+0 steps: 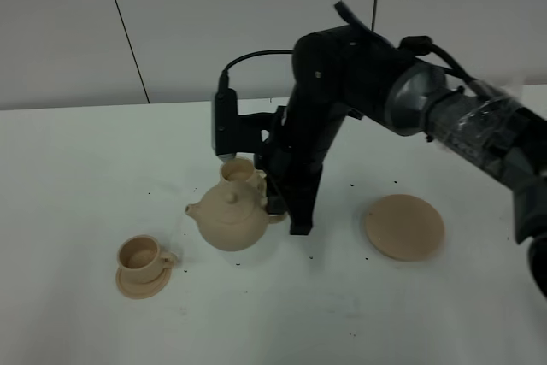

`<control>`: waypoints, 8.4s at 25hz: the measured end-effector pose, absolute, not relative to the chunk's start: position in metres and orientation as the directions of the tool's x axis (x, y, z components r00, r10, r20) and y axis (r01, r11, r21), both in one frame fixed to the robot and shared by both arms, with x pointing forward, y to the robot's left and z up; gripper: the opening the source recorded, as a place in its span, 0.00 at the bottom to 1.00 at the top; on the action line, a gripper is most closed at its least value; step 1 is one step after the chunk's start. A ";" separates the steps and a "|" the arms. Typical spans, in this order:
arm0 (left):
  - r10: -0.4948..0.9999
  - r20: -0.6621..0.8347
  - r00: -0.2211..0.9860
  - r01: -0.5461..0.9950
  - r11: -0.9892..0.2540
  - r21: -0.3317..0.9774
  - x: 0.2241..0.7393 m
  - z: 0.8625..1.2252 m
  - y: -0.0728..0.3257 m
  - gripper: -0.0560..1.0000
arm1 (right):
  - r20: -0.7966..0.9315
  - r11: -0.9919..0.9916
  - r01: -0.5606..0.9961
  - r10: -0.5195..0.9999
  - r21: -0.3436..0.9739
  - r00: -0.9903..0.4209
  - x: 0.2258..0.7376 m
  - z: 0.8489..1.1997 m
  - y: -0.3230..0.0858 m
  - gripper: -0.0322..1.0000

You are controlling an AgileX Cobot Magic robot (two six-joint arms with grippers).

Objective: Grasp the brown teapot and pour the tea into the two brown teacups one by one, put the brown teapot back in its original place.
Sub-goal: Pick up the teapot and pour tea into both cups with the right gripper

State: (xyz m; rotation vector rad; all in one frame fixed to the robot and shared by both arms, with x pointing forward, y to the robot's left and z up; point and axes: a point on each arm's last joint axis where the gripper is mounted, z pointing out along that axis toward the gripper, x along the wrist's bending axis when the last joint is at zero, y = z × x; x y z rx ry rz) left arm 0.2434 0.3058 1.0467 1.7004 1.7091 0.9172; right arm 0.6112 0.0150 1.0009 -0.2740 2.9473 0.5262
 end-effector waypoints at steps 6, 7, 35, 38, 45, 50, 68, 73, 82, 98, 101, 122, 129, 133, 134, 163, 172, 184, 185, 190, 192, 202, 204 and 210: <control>0.996 0.080 -0.044 0.617 -0.036 0.786 0.243 1.047 0.306 0.27 | -0.182 0.909 -0.233 -0.178 0.345 -0.967 0.615 1.003 0.041 0.12; 0.996 0.080 -0.044 0.617 -0.036 0.786 0.243 1.047 0.306 0.27 | -0.191 0.906 -0.236 -0.177 0.350 -0.965 0.616 1.002 0.045 0.12; 0.996 0.079 -0.044 0.617 -0.035 0.786 0.243 1.047 0.306 0.27 | -0.225 0.885 -0.285 -0.213 0.367 -0.951 0.605 0.996 0.080 0.12; 0.996 0.079 -0.044 0.617 -0.035 0.786 0.243 1.047 0.306 0.27 | -0.237 0.894 -0.286 -0.212 0.344 -0.948 0.607 0.995 0.078 0.12; 0.996 0.079 -0.044 0.617 -0.035 0.786 0.243 1.047 0.306 0.27 | -0.292 0.921 -0.304 -0.230 0.242 -0.928 0.606 0.993 0.079 0.12; 0.996 0.079 -0.044 0.617 -0.035 0.786 0.243 1.047 0.306 0.27 | -0.306 0.917 -0.335 -0.262 0.217 -0.915 0.596 0.993 0.088 0.12; 0.996 0.080 -0.044 0.617 -0.036 0.786 0.243 1.047 0.306 0.27 | -0.409 0.943 -0.330 -0.284 0.045 -0.867 0.583 0.994 0.100 0.12; 0.996 0.080 -0.044 0.617 -0.036 0.786 0.243 1.047 0.306 0.27 | -0.420 0.943 -0.331 -0.286 0.036 -0.861 0.580 0.995 0.103 0.12; 0.996 0.080 -0.044 0.617 -0.036 0.786 0.243 1.047 0.306 0.27 | -0.479 0.931 -0.364 -0.323 -0.008 -0.816 0.566 0.997 0.118 0.12; 0.996 0.079 -0.044 0.617 -0.035 0.786 0.243 1.047 0.306 0.27 | -0.563 0.932 -0.363 -0.313 -0.026 -0.765 0.567 1.002 0.123 0.12; 0.996 0.079 -0.044 0.617 -0.035 0.786 0.243 1.047 0.306 0.27 | -0.564 0.932 -0.360 -0.311 -0.025 -0.765 0.567 1.002 0.123 0.12; 0.996 0.080 -0.045 0.617 -0.035 0.786 0.243 1.047 0.306 0.27 | -0.546 0.927 -0.365 -0.352 -0.090 -0.760 0.565 0.983 0.128 0.12; 0.996 0.080 -0.045 0.617 -0.035 0.786 0.243 1.047 0.306 0.27 | -0.559 0.923 -0.367 -0.368 -0.120 -0.743 0.563 0.984 0.129 0.12; 0.996 0.081 -0.044 0.617 -0.036 0.786 0.243 1.047 0.306 0.27 | -0.554 0.922 -0.367 -0.370 -0.122 -0.746 0.561 0.984 0.130 0.12; 0.996 0.081 -0.044 0.617 -0.036 0.786 0.243 1.047 0.306 0.28 | -0.551 0.923 -0.366 -0.370 -0.123 -0.748 0.561 0.984 0.130 0.12; 0.996 0.080 -0.045 0.617 -0.035 0.786 0.243 1.047 0.306 0.27 | -0.548 0.900 -0.368 -0.435 -0.234 -0.715 0.552 0.972 0.135 0.12; 0.996 0.080 -0.045 0.617 -0.035 0.786 0.243 1.047 0.306 0.27 | -0.568 0.890 -0.366 -0.455 -0.271 -0.686 0.546 0.974 0.140 0.12; 0.996 0.080 -0.045 0.617 -0.035 0.786 0.243 1.047 0.306 0.27 | -0.587 0.879 -0.372 -0.475 -0.297 -0.656 0.541 0.973 0.145 0.12; 0.996 0.080 -0.045 0.617 -0.035 0.786 0.243 1.047 0.306 0.27 | -0.588 0.879 -0.373 -0.477 -0.299 -0.653 0.540 0.974 0.146 0.12; 0.996 0.080 -0.045 0.617 -0.035 0.786 0.243 1.047 0.306 0.27 | -0.593 0.872 -0.372 -0.489 -0.318 -0.639 0.541 0.968 0.148 0.12; 0.996 0.080 -0.045 0.617 -0.035 0.786 0.243 1.047 0.306 0.27 | -0.589 0.871 -0.368 -0.491 -0.325 -0.642 0.541 0.962 0.148 0.12; 0.996 0.081 -0.044 0.617 -0.037 0.786 0.243 1.047 0.306 0.27 | -0.589 0.869 -0.355 -0.495 -0.346 -0.639 0.544 0.954 0.148 0.12; 0.996 0.081 -0.044 0.617 -0.037 0.786 0.243 1.047 0.306 0.27 | -0.589 0.868 -0.355 -0.496 -0.347 -0.638 0.544 0.954 0.148 0.12; 0.996 0.081 -0.044 0.617 -0.037 0.786 0.243 1.047 0.306 0.27 | -0.590 0.867 -0.351 -0.497 -0.352 -0.636 0.544 0.955 0.148 0.12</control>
